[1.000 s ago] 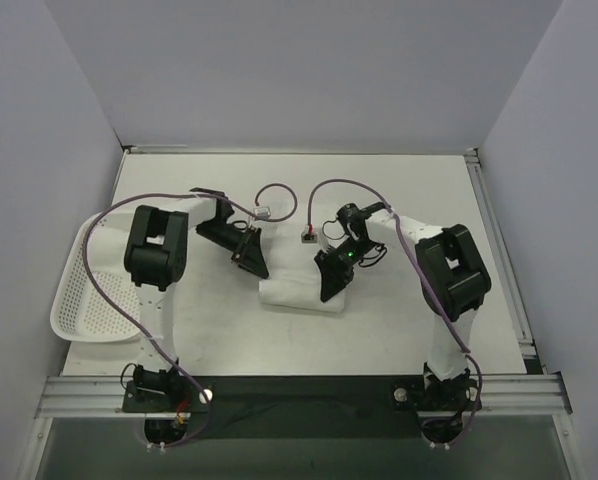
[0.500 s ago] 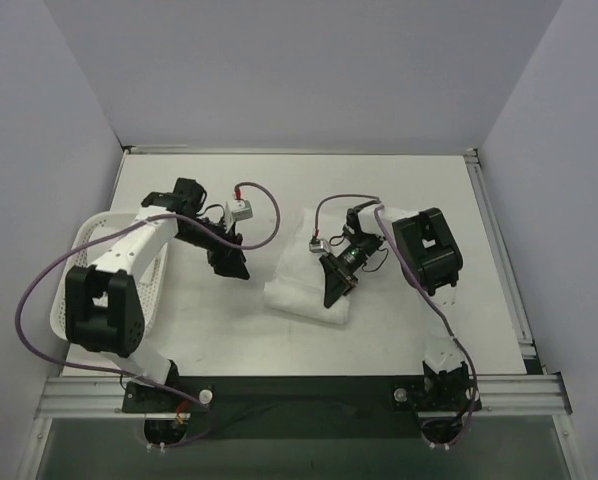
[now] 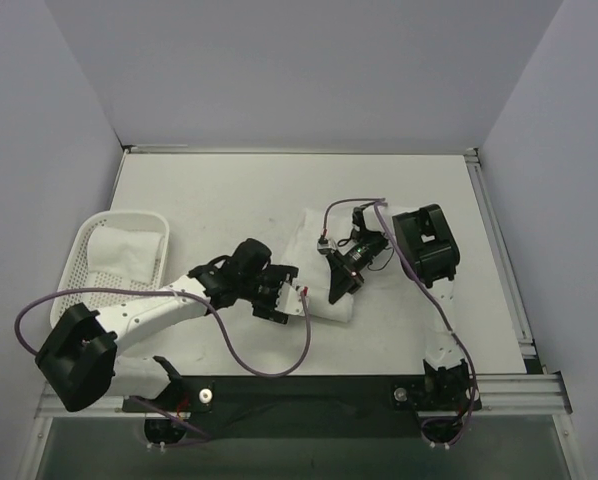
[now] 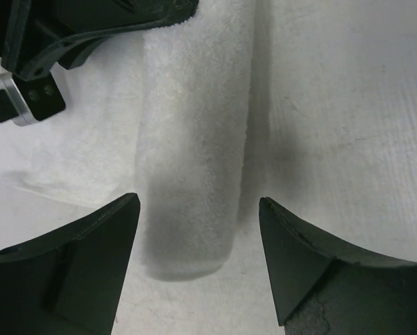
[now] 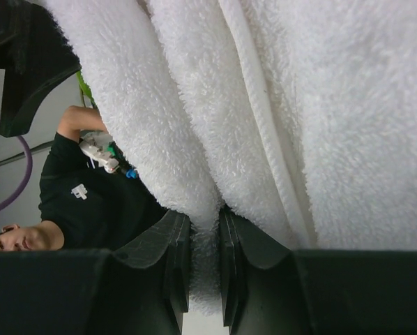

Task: Roll the towels
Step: Roll the towel

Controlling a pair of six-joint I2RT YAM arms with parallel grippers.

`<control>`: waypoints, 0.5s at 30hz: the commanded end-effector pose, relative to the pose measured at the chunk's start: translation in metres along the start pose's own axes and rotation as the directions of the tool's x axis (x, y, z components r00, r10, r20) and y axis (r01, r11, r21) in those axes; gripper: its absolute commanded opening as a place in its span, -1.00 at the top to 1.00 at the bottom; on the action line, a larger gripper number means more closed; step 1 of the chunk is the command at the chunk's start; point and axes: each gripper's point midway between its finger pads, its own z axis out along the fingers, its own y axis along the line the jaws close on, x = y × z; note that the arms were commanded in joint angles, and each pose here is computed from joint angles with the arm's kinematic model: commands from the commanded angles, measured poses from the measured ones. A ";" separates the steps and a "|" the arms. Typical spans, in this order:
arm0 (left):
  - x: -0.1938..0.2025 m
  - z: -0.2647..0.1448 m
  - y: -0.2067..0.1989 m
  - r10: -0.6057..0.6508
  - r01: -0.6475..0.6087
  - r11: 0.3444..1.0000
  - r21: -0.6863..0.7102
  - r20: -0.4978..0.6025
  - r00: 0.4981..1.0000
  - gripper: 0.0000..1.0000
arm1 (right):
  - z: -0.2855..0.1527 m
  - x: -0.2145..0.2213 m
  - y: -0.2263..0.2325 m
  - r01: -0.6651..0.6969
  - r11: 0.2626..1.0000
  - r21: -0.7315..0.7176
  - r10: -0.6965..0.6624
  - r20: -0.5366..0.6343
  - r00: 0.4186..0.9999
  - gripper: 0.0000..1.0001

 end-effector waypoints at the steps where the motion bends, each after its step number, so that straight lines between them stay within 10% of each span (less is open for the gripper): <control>1: -0.015 0.017 0.040 0.163 -0.159 0.977 -0.141 0.018 0.986 -0.60 | -0.008 0.018 -0.026 -0.058 0.994 0.091 0.065 -0.073 0.995 1.00; 8: 0.015 0.066 0.014 0.293 -0.294 0.956 -0.019 -0.060 0.954 -0.39 | -0.014 0.014 -0.039 -0.104 0.987 0.126 0.111 -0.053 0.992 1.00; 15: 0.050 0.061 -0.055 0.092 -0.041 0.966 0.255 -0.191 0.977 0.31 | -0.028 -0.006 -0.075 -0.140 0.913 0.384 0.163 -0.029 0.986 1.00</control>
